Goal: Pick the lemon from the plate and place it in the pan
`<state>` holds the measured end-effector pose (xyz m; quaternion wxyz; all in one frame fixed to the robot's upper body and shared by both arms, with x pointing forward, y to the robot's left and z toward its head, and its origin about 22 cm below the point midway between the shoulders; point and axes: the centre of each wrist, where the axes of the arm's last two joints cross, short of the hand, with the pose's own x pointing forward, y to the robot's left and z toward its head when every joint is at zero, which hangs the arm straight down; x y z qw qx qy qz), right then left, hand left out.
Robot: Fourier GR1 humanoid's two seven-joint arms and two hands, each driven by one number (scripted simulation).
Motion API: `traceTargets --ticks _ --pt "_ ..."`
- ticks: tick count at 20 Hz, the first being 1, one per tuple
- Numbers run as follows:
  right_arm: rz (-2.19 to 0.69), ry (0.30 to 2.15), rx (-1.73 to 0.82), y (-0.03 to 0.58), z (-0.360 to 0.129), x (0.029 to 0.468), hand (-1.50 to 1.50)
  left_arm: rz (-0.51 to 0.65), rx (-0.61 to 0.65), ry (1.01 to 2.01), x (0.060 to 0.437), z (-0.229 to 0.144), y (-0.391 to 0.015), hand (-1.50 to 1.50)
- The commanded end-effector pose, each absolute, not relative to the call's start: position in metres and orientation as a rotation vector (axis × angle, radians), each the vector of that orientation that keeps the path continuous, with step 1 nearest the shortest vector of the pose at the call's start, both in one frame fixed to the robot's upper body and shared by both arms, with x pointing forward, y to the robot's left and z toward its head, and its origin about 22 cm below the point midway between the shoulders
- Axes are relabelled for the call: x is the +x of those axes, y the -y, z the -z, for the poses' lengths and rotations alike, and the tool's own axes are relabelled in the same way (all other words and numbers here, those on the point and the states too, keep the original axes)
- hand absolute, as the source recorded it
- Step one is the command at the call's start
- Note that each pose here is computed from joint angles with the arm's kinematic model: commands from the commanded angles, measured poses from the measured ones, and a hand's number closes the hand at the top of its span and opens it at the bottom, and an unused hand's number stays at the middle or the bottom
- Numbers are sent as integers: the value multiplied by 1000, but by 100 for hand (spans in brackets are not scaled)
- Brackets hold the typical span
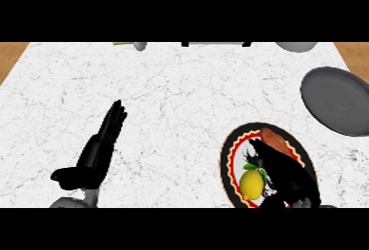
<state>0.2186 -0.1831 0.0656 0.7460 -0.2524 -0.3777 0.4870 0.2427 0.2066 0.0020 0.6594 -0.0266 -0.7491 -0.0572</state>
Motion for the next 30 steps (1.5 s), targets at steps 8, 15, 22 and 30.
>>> traceTargets --ticks 8,15,22,30 --pt "-1007 839 -558 196 -26 218 -150 124 -62 1697 232 -12 -191 0" --pt "-1006 769 -544 203 -9 236 -150 123 -68 1682 248 -25 -191 0" --pt "-1211 750 -518 183 5 236 150 131 -54 1701 250 -10 -209 0" --pt "-1201 820 -625 207 10 223 150 117 -56 1690 239 -5 -215 0"
